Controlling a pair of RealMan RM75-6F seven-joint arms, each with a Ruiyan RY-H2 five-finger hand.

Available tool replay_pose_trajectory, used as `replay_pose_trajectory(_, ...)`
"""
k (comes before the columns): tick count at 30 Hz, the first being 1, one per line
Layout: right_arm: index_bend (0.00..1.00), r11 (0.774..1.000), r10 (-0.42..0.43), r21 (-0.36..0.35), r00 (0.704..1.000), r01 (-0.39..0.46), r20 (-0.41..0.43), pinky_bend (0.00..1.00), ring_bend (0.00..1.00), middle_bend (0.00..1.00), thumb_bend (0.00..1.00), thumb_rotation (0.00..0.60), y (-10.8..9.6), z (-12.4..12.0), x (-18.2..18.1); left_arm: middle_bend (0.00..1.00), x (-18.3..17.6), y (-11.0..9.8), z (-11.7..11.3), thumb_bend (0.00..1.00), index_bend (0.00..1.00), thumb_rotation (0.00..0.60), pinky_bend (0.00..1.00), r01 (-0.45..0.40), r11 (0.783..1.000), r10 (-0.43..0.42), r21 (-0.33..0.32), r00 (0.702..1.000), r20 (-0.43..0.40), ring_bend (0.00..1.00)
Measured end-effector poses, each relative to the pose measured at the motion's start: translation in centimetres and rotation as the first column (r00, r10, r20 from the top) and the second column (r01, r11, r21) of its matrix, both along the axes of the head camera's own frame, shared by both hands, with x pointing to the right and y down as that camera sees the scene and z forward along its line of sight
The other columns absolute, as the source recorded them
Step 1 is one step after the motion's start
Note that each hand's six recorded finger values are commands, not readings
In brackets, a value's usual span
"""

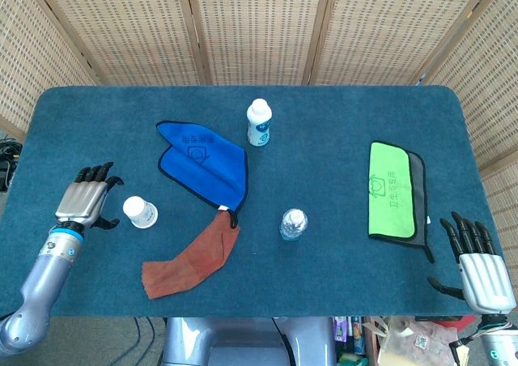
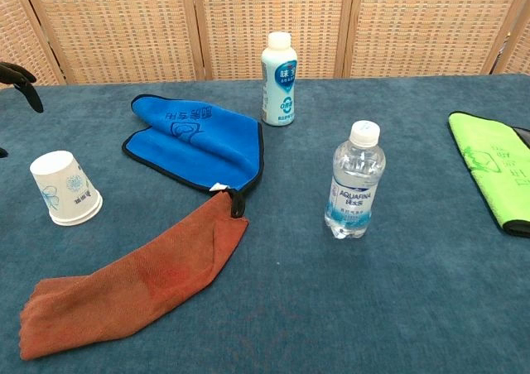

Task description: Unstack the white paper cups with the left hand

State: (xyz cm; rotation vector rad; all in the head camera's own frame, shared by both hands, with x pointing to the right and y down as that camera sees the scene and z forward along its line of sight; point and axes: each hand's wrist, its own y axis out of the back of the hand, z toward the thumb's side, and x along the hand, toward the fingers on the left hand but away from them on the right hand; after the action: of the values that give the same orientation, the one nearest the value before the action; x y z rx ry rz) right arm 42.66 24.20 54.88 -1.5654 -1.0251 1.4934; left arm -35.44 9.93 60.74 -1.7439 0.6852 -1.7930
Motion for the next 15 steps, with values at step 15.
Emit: replay_pose_trajectory(15,0.00,1.000,0.005,-0.003,1.000,-0.005,0.005,0.00,0.00,0.00,0.12,0.600,-0.1,0.0,0.2,0.00,1.0,-0.6,2.8,0.24,0.27,0.600,0.00,0.012,0.999,-0.009,-0.051,0.998,0.060,0.00)
